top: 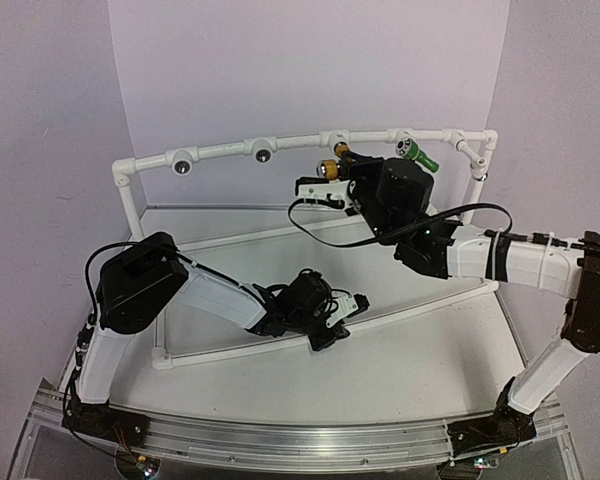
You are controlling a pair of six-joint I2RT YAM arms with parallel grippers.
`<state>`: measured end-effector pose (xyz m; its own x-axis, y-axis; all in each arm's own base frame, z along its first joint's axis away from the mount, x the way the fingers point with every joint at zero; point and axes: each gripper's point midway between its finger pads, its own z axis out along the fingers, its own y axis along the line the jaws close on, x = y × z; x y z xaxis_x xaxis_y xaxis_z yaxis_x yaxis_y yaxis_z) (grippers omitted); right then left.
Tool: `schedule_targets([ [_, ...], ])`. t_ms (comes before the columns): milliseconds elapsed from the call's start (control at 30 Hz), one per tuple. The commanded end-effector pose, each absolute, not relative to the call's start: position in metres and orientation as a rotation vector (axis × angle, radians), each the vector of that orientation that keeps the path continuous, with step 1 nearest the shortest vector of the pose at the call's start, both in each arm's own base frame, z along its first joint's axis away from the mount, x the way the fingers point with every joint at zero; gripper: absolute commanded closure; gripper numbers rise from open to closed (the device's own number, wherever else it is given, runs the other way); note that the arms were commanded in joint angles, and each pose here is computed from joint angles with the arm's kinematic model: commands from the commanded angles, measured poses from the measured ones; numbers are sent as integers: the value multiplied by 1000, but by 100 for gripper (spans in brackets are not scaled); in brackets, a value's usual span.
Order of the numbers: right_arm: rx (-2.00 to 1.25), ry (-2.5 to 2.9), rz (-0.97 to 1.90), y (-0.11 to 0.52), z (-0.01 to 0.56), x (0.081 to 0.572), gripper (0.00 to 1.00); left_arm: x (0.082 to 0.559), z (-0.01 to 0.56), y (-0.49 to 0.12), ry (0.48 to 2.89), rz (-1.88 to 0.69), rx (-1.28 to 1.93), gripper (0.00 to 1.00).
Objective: Install the water faucets
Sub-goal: Screw the water faucet onto the adaptor.
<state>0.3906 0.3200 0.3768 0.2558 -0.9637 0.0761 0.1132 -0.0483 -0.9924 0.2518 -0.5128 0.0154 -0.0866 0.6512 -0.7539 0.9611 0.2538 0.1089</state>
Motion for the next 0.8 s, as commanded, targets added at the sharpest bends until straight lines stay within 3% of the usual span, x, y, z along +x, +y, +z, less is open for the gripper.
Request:
schedule_targets([
  [0,-1149,1011,-1077,281,402,404,100,204,-62,-455,2100,-485,1694,100],
  [767,-969,1151,-1011,282,395,407,100,201,-63,-459,2103,-493,1702,100],
])
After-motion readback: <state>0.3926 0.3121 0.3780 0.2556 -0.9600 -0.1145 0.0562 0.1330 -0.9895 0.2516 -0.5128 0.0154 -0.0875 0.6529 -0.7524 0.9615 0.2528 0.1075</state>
